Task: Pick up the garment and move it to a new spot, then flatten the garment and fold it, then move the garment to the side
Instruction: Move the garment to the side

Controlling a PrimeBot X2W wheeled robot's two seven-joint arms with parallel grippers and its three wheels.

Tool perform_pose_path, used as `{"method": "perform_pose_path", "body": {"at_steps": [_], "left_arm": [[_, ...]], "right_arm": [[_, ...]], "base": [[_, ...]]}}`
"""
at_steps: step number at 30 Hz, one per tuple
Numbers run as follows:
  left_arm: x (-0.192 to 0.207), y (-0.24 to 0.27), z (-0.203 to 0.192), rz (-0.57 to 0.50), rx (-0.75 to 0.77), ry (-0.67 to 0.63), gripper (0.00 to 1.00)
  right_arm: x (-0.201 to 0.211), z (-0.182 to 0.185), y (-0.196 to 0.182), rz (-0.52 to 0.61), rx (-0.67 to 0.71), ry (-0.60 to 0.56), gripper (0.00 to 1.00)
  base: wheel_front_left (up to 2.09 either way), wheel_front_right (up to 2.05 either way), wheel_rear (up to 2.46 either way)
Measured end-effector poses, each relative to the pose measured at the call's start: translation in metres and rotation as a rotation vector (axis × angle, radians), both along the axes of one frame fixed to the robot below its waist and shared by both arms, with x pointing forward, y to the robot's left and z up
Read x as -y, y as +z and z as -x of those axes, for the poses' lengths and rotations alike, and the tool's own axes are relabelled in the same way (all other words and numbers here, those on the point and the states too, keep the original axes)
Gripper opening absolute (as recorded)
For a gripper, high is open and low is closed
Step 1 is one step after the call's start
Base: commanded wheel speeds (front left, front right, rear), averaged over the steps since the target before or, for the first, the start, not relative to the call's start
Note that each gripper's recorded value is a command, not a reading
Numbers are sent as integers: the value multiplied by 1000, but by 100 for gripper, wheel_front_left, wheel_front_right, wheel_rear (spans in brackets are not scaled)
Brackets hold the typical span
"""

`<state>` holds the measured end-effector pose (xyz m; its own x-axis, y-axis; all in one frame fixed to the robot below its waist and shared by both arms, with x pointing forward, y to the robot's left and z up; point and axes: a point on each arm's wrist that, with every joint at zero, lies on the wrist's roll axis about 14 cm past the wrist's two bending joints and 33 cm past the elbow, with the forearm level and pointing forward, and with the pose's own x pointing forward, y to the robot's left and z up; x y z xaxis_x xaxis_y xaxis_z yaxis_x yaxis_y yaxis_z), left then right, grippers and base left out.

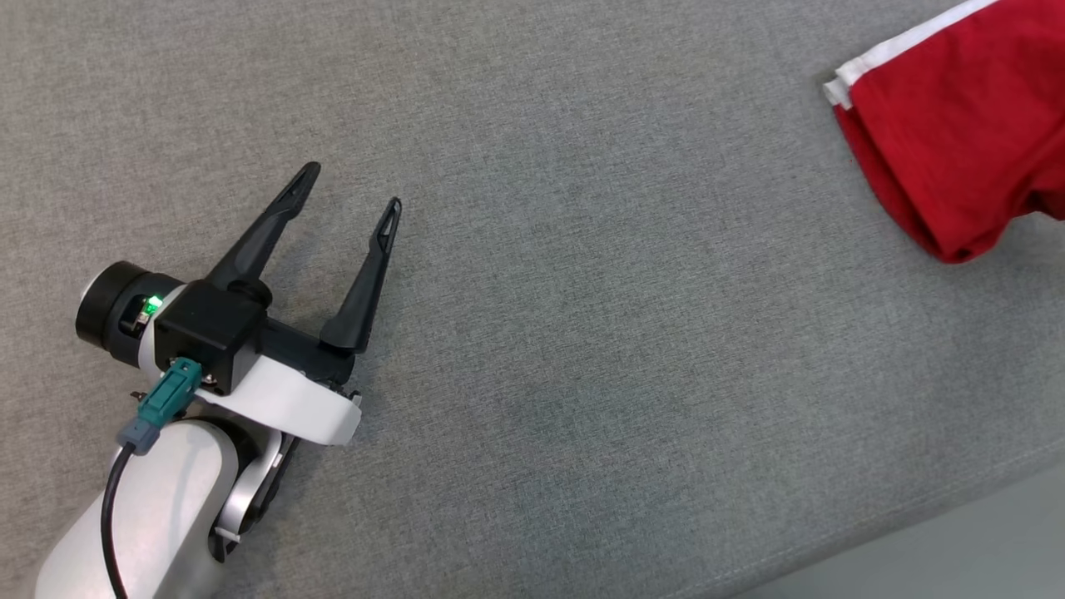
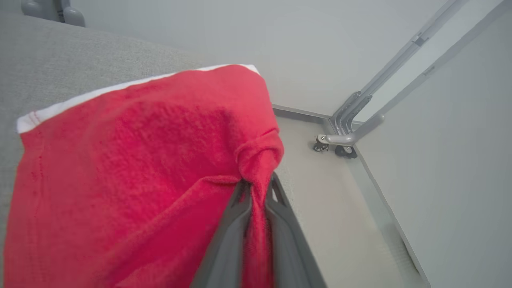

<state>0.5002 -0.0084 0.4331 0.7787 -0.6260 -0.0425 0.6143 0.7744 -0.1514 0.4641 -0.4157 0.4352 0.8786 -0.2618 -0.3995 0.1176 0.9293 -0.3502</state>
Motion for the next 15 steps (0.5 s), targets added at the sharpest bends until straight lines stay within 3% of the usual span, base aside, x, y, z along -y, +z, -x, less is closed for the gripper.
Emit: {"method": "perform_pose_path", "body": {"at_steps": [1,9,15], "left_arm": [[-1,0,-1,-1,1,2,100],[-10,2,-2,-10,9,26,100],[-20,11,2,-9,19,72,100]], "right_arm": [[3,-1,-1,-6,10,-18,100],[18,8,-17,-37,13,-113,100],[17,4,5,-100,156,-160,100]], "base": [[0,0,0],[0,0,0],[0,0,0]]}}
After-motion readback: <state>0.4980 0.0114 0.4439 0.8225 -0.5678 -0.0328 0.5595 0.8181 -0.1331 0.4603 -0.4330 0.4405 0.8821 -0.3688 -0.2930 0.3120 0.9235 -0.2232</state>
